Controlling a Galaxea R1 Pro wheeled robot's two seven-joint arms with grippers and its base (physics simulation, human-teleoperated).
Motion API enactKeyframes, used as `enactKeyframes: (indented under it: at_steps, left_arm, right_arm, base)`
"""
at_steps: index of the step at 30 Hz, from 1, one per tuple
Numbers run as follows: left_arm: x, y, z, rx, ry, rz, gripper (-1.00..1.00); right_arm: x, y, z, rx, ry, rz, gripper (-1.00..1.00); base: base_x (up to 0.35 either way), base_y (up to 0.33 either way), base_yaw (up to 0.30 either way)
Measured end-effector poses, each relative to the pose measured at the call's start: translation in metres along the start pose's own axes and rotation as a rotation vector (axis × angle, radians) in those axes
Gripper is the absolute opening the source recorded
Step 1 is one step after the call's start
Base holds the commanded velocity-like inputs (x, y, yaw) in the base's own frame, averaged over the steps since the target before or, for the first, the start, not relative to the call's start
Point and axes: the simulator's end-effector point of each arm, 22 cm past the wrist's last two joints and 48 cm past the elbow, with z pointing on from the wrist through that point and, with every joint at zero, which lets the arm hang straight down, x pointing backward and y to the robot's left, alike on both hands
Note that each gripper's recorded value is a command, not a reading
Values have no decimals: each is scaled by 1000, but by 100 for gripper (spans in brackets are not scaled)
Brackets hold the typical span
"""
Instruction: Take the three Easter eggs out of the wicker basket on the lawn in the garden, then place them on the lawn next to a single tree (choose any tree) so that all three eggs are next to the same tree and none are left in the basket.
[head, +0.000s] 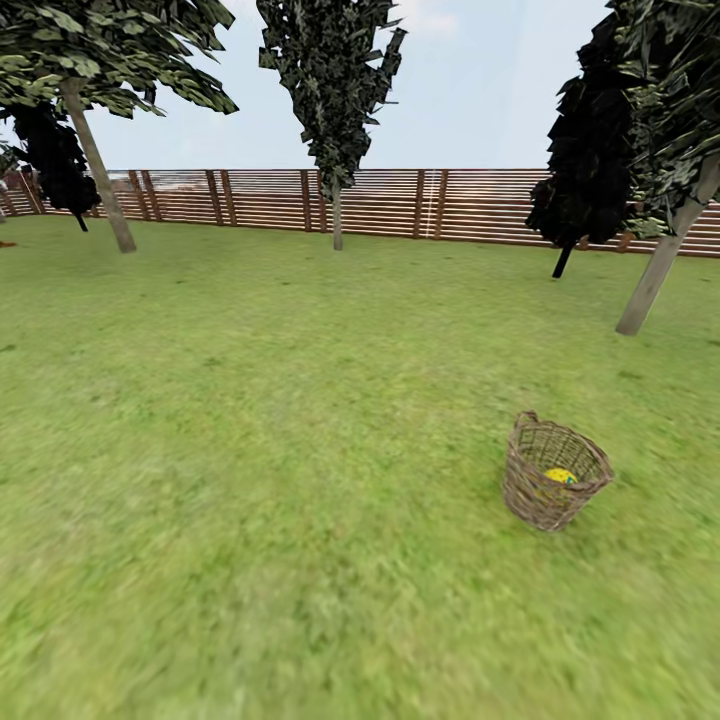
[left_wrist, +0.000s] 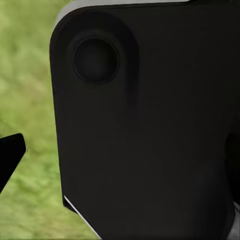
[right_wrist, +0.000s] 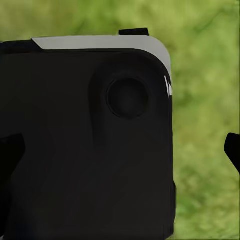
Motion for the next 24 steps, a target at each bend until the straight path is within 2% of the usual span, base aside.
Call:
enactKeyframes:
  at_steps: [19, 24]
  left_arm:
    - [-1, 0, 0, 0, -3, 0, 100]
    - [-1, 1, 0, -1, -2, 0, 100]
  right_arm:
    - [0, 2, 0, -2, 0, 2, 100]
    - [0, 2, 0, -3, 1, 1, 100]
  base:
    - [298, 123, 0]
    - [314, 83, -148]
